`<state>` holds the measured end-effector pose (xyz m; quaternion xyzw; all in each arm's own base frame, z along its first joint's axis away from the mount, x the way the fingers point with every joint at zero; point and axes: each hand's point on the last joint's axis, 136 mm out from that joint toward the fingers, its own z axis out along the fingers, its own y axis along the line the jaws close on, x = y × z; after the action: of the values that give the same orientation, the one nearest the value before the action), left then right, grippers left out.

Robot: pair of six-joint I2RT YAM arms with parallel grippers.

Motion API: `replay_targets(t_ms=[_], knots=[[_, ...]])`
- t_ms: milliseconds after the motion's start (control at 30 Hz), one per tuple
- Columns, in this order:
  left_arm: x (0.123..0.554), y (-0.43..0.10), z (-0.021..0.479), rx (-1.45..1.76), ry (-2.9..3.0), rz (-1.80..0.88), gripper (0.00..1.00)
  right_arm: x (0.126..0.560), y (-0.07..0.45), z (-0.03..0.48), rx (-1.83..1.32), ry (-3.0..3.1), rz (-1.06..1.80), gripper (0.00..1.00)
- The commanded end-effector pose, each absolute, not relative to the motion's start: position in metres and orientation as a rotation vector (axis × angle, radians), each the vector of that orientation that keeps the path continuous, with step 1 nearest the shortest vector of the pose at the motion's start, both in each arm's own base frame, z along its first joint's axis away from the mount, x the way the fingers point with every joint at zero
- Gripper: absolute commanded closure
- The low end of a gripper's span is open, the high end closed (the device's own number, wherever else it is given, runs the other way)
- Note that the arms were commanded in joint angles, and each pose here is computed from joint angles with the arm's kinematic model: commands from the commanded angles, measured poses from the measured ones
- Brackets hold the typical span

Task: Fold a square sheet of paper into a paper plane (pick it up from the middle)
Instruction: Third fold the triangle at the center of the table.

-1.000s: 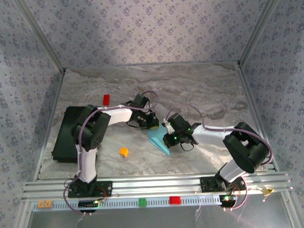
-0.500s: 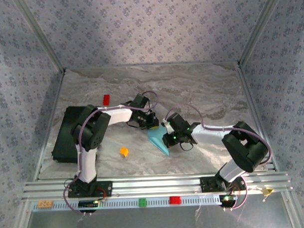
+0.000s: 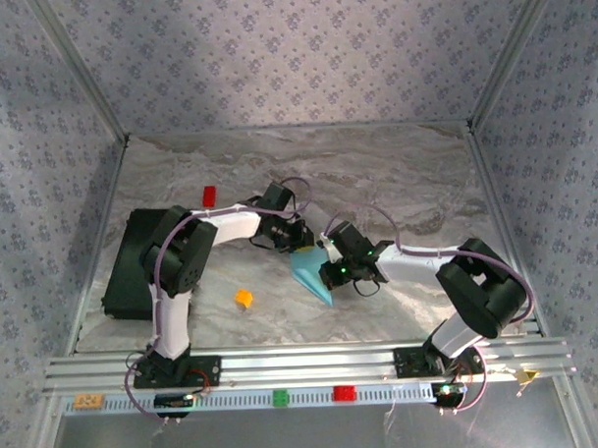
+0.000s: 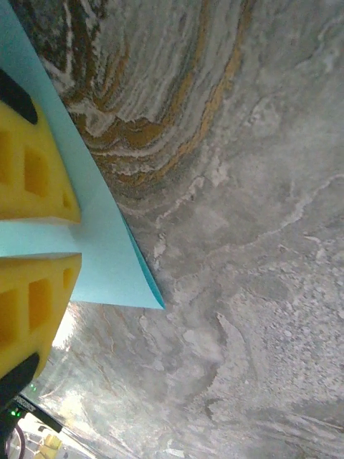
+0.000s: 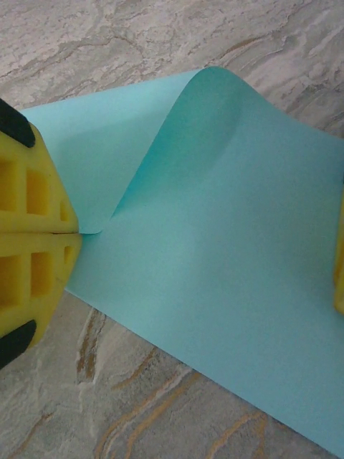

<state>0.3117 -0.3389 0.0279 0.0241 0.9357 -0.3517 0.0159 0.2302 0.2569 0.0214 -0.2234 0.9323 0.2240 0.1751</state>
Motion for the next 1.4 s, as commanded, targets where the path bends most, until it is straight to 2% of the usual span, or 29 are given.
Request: replay_targets(t_ms=[0, 167, 433, 733, 1067, 1367], knots=[[0.324, -0.339, 0.062, 0.107, 2.836, -1.08, 0.76, 0.225, 0.246, 0.006, -0.609, 2.704, 0.569, 0.99], [0.325, -0.32, 0.082, 0.043, 2.772, -1.008, 0.73, 0.226, 0.247, 0.005, -0.6, 2.701, 0.582, 0.99], [0.276, -0.314, 0.088, -0.08, 2.695, -1.255, 0.88, 0.227, 0.246, 0.006, -0.586, 2.699, 0.582, 0.99], [0.233, -0.337, 0.076, -0.073, 2.723, -1.433, 0.91, 0.229, 0.243, 0.005, -0.551, 2.702, 0.565, 0.99], [0.221, -0.342, 0.055, -0.167, 2.764, -1.484, 1.0, 0.229, 0.241, 0.004, -0.54, 2.707, 0.557, 0.99], [0.215, -0.339, 0.043, -0.2, 2.788, -1.468, 1.0, 0.228, 0.239, 0.002, -0.533, 2.712, 0.547, 0.99]])
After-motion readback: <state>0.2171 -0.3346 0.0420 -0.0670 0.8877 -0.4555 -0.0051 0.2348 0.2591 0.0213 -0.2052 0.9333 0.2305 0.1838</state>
